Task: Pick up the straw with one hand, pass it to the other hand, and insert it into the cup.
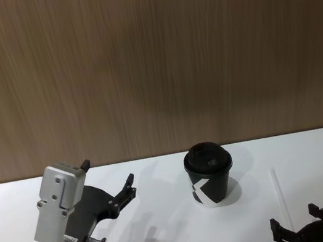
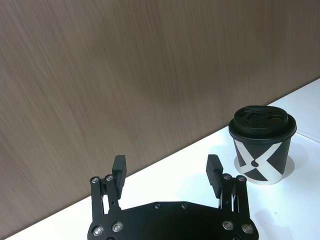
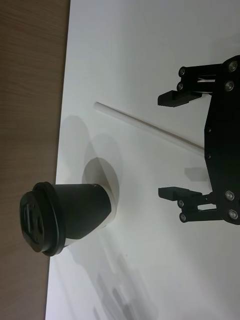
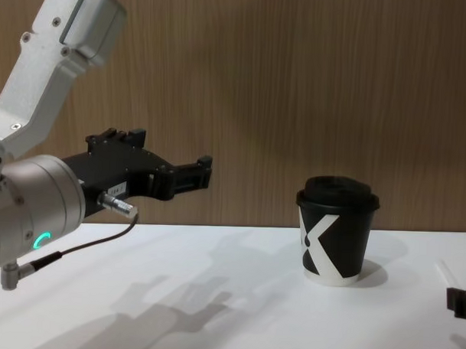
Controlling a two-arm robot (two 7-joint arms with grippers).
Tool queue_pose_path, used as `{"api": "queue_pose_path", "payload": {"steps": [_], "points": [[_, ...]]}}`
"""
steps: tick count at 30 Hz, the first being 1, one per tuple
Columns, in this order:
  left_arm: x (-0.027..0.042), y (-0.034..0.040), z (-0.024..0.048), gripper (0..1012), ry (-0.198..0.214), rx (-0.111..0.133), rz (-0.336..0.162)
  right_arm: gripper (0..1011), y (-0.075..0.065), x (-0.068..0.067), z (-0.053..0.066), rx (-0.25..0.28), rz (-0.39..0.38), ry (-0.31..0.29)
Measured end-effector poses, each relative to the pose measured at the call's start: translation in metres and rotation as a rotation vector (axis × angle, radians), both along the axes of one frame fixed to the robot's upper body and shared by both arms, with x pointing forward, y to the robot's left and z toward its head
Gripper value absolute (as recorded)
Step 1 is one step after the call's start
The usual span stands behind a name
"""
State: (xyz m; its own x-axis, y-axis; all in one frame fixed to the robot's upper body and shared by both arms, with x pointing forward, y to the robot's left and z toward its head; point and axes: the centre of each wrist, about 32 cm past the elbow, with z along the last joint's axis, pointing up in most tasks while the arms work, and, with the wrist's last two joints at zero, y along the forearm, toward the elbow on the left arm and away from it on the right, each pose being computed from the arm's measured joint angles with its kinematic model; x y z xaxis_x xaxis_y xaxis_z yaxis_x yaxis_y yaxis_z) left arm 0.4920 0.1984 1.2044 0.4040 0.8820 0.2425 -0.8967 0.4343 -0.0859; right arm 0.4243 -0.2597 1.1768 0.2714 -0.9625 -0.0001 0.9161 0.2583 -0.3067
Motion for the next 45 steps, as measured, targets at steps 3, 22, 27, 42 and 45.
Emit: {"api": "queue_pose_path", "payload": {"steps": [3, 22, 27, 42, 45], "points": [[0.0, 0.0, 0.0, 1003, 0.0, 0.0, 0.0, 1001, -0.0004, -0.0005, -0.0011, -0.009, 0.001, 0.004], [0.0, 0.0, 0.0, 1003, 0.0, 0.0, 0.0, 1001, -0.0038, 0.0008, -0.0085, -0.04, 0.0, 0.045], [0.0, 0.0, 0.0, 1003, 0.0, 0.0, 0.0, 1001, -0.0038, 0.0026, -0.0097, -0.043, -0.001, 0.054], [0.0, 0.0, 0.0, 1003, 0.0, 0.0, 0.0, 1001, -0.0019, 0.0063, -0.0099, -0.045, 0.001, 0.07], [0.0, 0.0, 0.0, 1003, 0.0, 0.0, 0.0, 978, -0.0016, 0.0066, -0.0098, -0.046, 0.002, 0.073]]}}
